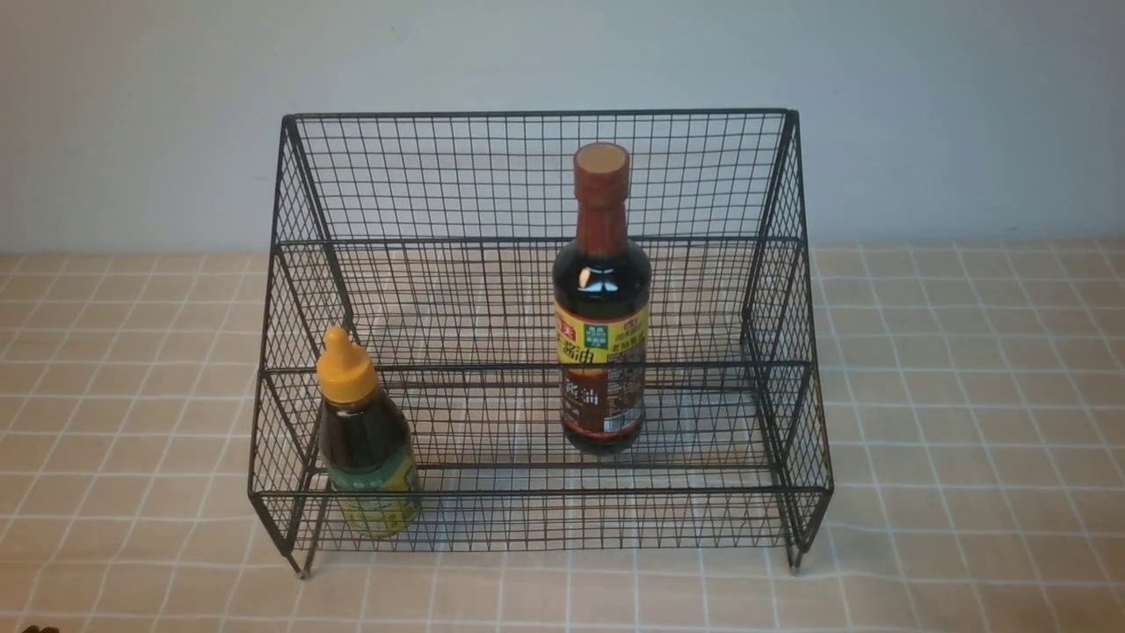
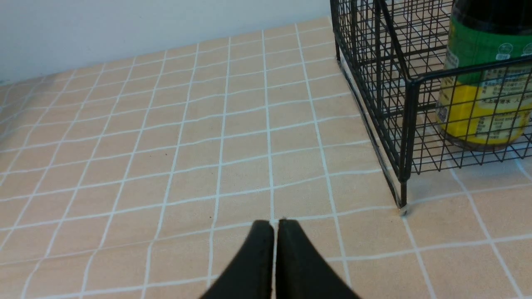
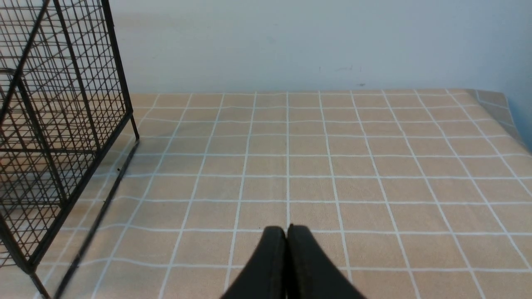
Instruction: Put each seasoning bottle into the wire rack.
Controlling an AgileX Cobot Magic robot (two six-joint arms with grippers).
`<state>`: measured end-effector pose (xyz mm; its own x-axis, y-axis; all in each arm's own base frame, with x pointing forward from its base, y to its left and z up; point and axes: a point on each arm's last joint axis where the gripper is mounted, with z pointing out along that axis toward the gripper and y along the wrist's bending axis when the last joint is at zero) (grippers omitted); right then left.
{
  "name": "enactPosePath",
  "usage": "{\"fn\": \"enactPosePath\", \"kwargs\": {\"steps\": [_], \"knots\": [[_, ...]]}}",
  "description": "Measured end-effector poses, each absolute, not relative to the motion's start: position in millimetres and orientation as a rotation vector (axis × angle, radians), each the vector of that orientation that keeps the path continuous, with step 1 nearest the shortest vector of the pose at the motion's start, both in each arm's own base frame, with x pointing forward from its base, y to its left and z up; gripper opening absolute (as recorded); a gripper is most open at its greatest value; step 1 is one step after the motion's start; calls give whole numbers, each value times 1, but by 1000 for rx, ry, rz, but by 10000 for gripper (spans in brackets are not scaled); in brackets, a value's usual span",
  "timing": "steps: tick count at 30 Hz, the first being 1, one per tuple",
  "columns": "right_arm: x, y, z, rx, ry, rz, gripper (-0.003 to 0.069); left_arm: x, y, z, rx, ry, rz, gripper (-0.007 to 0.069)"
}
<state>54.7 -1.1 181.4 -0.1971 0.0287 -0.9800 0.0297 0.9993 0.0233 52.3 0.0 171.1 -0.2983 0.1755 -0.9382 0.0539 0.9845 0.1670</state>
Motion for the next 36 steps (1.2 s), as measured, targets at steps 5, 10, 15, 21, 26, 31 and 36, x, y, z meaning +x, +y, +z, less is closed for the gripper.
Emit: {"fn": "enactPosePath", "kwargs": {"steps": [5, 10, 15, 21, 26, 31, 36], "knots": [[55, -1, 181, 43, 1769, -1, -15, 52, 0, 171, 166, 1873, 120, -7], [55, -1, 181, 43, 1769, -1, -15, 52, 0, 171, 161, 1873, 113, -7], [55, -1, 181, 43, 1769, -1, -15, 52, -1, 171, 148, 1874, 92, -7], [55, -1, 181, 43, 1769, -1, -15, 52, -1, 171, 146, 1874, 89, -7], [55, -1, 181, 43, 1769, -1, -15, 52, -1, 171, 145, 1874, 87, -7], [55, -1, 181, 43, 1769, -1, -15, 52, -1, 171, 145, 1874, 87, -7], [55, -1, 181, 43, 1769, -1, -15, 52, -1, 171, 145, 1874, 86, -7]]}}
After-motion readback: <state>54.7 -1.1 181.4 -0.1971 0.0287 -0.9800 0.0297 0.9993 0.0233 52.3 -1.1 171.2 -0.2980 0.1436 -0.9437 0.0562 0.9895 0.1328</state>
